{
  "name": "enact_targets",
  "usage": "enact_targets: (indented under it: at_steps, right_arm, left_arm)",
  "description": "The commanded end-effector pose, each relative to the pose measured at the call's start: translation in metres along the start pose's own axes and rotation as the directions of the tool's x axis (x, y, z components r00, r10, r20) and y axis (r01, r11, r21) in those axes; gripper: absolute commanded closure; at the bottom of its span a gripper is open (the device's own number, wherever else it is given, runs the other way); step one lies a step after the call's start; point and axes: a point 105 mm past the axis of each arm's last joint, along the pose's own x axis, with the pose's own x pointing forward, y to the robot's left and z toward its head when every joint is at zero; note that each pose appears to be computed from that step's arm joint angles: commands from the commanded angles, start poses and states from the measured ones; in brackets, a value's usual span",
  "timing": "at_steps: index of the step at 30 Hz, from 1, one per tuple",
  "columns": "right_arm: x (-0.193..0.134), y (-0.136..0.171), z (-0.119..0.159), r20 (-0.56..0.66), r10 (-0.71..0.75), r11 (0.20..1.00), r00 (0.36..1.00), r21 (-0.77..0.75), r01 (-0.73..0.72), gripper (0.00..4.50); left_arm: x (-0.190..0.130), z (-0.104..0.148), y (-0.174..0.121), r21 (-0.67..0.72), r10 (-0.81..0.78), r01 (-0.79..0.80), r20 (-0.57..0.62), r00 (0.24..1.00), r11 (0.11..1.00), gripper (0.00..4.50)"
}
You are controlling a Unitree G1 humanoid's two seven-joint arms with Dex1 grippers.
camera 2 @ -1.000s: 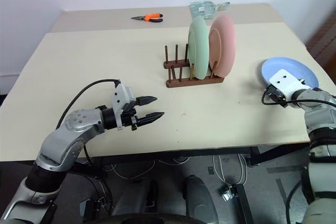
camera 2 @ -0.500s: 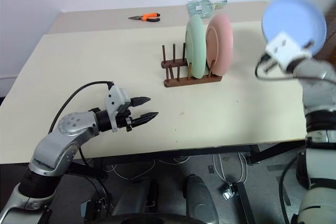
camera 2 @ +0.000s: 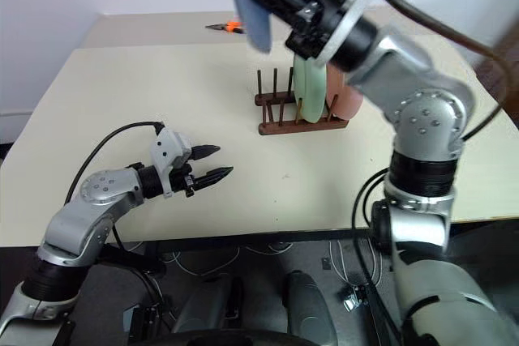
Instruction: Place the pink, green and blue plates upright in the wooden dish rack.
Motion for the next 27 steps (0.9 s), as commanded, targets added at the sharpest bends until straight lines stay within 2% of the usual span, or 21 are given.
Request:
enact_targets:
  at_steps: [1,7,12,21,24,27]
  right_arm:
    - [-0.002,-0.010,-0.001,-0.006,-0.086,0.996,0.996,0.028,0.086,4.46]
    - [-0.017,-0.044,-0.022,-0.066,-0.199,0.973,0.978,0.103,0.205,4.46]
    - [-0.023,-0.057,-0.032,-0.104,-0.219,0.961,0.970,0.149,0.233,4.46]
    - [-0.014,-0.075,-0.051,-0.166,-0.261,0.932,0.951,0.214,0.293,4.46]
    - [-0.009,-0.076,-0.049,-0.158,-0.263,0.936,0.952,0.199,0.291,3.53]
    - [-0.006,-0.072,-0.041,-0.146,-0.260,0.958,0.955,0.086,0.274,2.05]
  left_arm:
    - [-0.008,0.009,0.005,0.041,0.028,-0.029,0.024,0.999,0.999,1.60]
    - [-0.008,0.010,0.002,0.033,0.026,-0.027,0.030,0.999,0.999,1.60]
    - [-0.006,0.011,0.000,0.031,0.019,-0.020,0.034,0.999,0.999,1.60]
    - [-0.003,0.012,-0.001,0.027,0.011,-0.012,0.038,0.999,1.000,1.60]
    - [-0.002,0.012,-0.001,0.028,0.012,-0.014,0.041,0.999,1.000,1.60]
    - [-0.002,0.013,-0.002,0.026,0.019,-0.020,0.046,0.999,0.999,1.60]
